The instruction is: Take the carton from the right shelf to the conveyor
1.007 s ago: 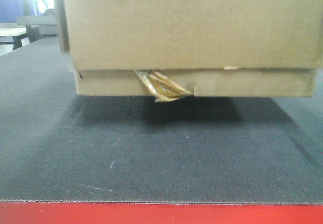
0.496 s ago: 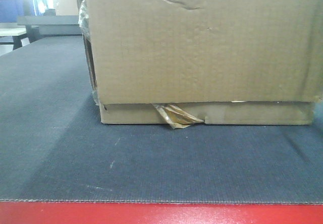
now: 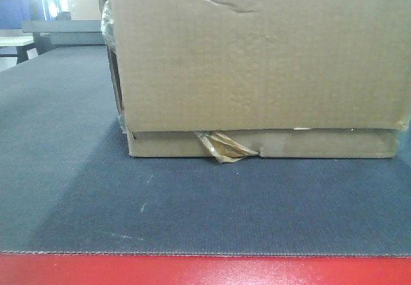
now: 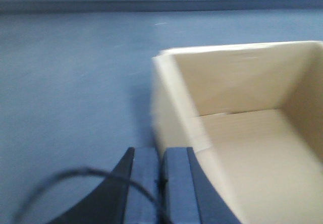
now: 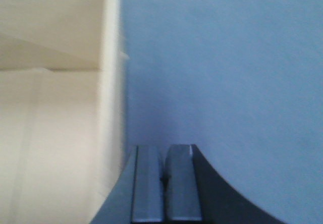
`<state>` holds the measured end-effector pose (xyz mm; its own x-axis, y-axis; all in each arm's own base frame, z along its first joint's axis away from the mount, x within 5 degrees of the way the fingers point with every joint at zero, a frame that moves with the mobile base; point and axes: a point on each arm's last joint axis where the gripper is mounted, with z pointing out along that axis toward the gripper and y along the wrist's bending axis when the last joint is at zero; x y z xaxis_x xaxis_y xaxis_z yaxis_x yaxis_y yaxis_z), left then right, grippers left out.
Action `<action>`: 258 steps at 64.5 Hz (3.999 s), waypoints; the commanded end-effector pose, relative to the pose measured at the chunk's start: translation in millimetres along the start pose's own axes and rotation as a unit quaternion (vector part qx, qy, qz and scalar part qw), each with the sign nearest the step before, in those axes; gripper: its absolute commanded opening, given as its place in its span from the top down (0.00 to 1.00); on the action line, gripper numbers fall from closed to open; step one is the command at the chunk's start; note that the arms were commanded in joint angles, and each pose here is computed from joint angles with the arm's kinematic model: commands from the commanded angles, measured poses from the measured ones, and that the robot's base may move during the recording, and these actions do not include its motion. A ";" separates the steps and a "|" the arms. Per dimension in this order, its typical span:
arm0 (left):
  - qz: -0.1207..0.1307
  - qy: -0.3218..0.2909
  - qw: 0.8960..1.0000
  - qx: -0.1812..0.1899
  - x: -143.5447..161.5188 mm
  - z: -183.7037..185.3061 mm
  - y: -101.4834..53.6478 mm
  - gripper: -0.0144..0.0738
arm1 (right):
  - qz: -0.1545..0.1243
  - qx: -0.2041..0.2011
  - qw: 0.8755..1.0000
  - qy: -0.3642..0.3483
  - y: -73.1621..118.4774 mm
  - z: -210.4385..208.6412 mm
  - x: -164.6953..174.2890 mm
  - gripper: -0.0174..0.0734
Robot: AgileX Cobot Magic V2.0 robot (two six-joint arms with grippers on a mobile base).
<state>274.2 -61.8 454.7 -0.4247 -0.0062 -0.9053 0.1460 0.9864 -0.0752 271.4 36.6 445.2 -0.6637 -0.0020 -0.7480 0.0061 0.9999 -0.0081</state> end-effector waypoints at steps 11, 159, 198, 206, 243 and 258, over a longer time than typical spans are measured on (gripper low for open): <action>-0.022 -0.002 0.998 -0.064 63.1 -27.2 41.8 0.84 | 0.015 0.035 0.998 -0.052 -33.7 -15.3 62.2 0.89; 0.024 -0.234 0.968 -0.094 315.0 -102.1 49.1 0.84 | 0.007 0.004 0.932 -0.362 -43.0 -94.3 263.3 0.89; 0.024 -0.229 0.968 -0.099 315.7 -101.8 49.8 0.84 | 0.007 0.004 0.932 -0.362 -43.0 -94.3 263.3 0.89; 0.024 -0.229 0.968 -0.099 315.7 -101.8 49.8 0.84 | 0.007 0.004 0.932 -0.362 -43.0 -94.3 263.3 0.89; 0.024 -0.229 0.968 -0.099 315.7 -101.8 49.8 0.84 | -0.026 -0.009 0.925 -0.379 -35.2 -69.7 271.0 0.89; 0.024 -0.229 0.968 -0.099 315.7 -101.8 49.8 0.84 | 0.007 0.012 0.918 -0.395 -37.8 -32.5 294.0 0.89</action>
<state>57.0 1.9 205.2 0.0023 0.0170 -0.9999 -0.0357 0.9992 0.0169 51.0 -0.6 256.3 0.0311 -0.0132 -0.9994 0.0199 0.9997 -0.0126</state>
